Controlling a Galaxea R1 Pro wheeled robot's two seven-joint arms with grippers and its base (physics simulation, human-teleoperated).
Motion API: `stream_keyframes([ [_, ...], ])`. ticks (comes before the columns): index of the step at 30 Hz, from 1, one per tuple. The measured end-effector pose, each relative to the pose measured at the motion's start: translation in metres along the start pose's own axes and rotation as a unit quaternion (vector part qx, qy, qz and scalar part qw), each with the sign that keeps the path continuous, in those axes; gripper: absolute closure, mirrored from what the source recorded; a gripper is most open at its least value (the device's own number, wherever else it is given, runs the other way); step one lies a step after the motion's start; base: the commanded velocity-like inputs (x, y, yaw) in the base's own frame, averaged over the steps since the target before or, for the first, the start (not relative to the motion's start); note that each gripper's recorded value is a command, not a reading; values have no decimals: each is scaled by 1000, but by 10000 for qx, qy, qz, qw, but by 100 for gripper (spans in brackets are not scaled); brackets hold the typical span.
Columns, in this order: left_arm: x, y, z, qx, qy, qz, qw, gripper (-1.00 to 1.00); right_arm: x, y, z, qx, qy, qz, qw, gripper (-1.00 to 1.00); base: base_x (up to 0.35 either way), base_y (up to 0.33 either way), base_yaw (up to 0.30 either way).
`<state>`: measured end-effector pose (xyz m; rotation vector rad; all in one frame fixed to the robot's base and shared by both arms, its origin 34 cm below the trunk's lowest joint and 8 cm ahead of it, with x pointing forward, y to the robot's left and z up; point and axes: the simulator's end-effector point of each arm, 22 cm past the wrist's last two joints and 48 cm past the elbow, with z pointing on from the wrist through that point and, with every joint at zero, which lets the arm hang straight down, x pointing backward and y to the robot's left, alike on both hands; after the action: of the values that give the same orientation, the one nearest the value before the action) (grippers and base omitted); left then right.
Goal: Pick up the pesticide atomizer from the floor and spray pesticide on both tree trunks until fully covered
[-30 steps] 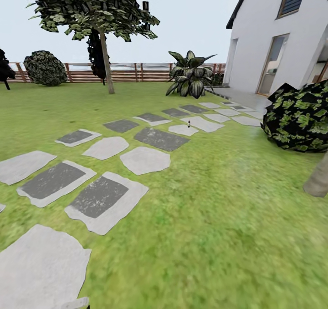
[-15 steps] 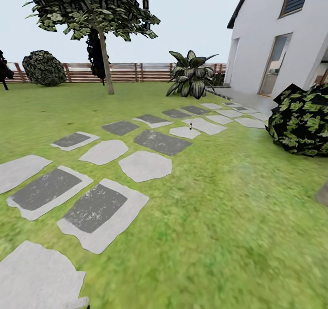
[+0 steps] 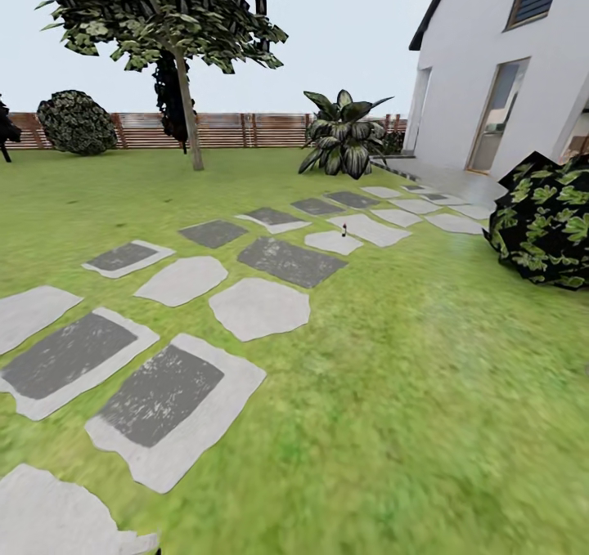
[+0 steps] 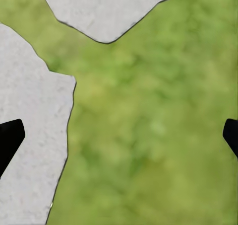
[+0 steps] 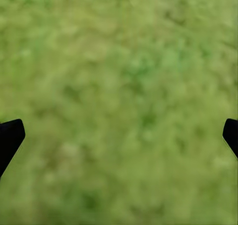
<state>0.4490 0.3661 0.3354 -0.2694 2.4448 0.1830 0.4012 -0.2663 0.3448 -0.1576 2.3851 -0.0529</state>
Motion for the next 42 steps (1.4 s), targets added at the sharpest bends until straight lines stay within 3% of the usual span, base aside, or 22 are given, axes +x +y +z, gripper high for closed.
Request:
stream_keyframes([
  [42,0,0,0,3,-4,8,10000,-100,0,-6,0,45,-3,-5,10000,-100,338,0,0],
])
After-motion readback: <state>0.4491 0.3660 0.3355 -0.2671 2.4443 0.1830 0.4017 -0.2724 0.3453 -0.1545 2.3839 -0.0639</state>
